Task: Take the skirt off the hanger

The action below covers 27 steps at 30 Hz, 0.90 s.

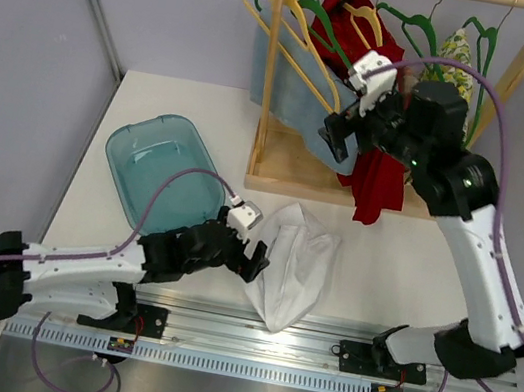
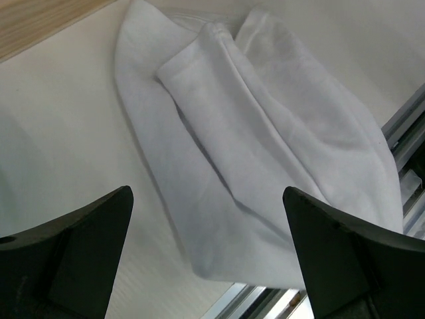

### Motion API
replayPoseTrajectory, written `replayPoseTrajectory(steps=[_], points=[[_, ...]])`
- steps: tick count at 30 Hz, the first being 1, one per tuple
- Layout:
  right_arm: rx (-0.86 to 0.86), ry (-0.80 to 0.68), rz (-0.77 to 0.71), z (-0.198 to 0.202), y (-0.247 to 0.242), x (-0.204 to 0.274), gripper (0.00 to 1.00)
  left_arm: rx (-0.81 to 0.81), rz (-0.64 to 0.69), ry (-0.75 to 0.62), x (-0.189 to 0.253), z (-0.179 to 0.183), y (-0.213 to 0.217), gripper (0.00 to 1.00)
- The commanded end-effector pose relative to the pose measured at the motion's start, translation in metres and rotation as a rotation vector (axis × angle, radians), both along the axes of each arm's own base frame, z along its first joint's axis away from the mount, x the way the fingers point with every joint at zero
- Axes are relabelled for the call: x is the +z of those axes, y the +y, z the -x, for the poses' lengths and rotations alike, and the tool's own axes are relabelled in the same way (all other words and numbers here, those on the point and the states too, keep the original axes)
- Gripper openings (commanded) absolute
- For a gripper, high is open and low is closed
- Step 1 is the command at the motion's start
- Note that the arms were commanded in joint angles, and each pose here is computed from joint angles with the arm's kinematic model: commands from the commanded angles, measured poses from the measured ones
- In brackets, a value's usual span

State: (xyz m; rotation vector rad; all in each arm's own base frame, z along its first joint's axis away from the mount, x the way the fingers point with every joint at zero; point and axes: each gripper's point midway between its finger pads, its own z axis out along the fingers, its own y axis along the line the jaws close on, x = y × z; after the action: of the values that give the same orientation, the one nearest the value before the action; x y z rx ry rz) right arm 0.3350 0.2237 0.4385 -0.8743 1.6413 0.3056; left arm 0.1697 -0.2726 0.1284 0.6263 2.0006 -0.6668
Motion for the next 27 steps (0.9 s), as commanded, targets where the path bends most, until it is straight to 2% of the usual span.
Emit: replayPoseTrajectory(steps=[1, 2, 3, 4, 5, 8, 9, 10, 15, 16, 18, 19, 20, 21, 22, 23, 25, 27], points=[[0.215, -0.113, 0.111, 0.058, -0.011, 0.007, 0.99, -0.052, 0.045, 0.0, 0.016, -0.008, -0.042, 0.99], [0.274, -0.08, 0.162, 0.066, -0.01, -0.018, 1.0, -0.038, 0.056, 0.017, 0.022, -0.013, -0.053, 0.99], [0.275, -0.064, 0.167, 0.071, -0.015, -0.026, 1.0, -0.04, -0.016, 0.065, -0.005, -0.012, -0.06, 0.99], [0.278, -0.069, 0.162, 0.081, -0.023, -0.026, 1.0, -0.032, -0.048, 0.088, -0.013, -0.013, -0.064, 0.99], [0.305, -0.015, 0.162, 0.085, -0.023, -0.047, 1.0, -0.015, -0.049, 0.112, -0.013, -0.017, -0.075, 0.99], [0.271, 0.057, 0.105, 0.091, -0.043, -0.07, 0.99, 0.01, -0.161, 0.198, -0.059, -0.015, -0.086, 0.98], [0.253, 0.071, 0.094, 0.09, -0.049, -0.075, 0.99, 0.011, -0.157, 0.211, -0.06, -0.017, -0.095, 0.95], [0.224, 0.07, 0.08, 0.092, -0.058, -0.077, 0.99, 0.015, -0.212, 0.251, -0.084, -0.015, -0.094, 0.92], [0.143, 0.157, 0.063, 0.09, -0.075, -0.121, 1.0, 0.012, -0.261, 0.317, -0.114, -0.008, -0.097, 0.65], [0.129, 0.179, 0.061, 0.091, -0.078, -0.132, 1.0, 0.0, -0.254, 0.316, -0.112, -0.008, -0.099, 0.48], [0.117, 0.196, 0.025, 0.092, -0.079, -0.135, 1.0, -0.02, -0.221, 0.28, -0.094, -0.01, -0.102, 0.13], [0.114, 0.202, 0.014, 0.094, -0.08, -0.136, 0.99, -0.008, -0.206, 0.258, -0.083, -0.012, -0.1, 0.0], [0.106, 0.223, -0.002, 0.094, -0.081, -0.141, 1.0, -0.006, -0.204, 0.229, -0.075, -0.013, -0.096, 0.0], [0.094, 0.226, -0.009, 0.094, -0.083, -0.141, 0.99, 0.01, -0.147, 0.166, -0.042, -0.018, -0.093, 0.0], [0.075, 0.233, -0.014, 0.093, -0.086, -0.144, 0.99, 0.021, -0.159, 0.144, -0.033, -0.019, -0.083, 0.0], [0.058, 0.231, -0.017, 0.091, -0.089, -0.144, 0.99, 0.053, -0.097, 0.08, 0.005, -0.024, -0.073, 0.0], [0.031, 0.241, -0.027, 0.089, -0.092, -0.149, 0.99, 0.085, -0.11, 0.024, 0.03, -0.025, -0.05, 0.0], [-0.005, 0.245, -0.048, 0.084, -0.097, -0.15, 1.0, 0.16, -0.078, -0.065, 0.074, -0.03, -0.016, 0.0]])
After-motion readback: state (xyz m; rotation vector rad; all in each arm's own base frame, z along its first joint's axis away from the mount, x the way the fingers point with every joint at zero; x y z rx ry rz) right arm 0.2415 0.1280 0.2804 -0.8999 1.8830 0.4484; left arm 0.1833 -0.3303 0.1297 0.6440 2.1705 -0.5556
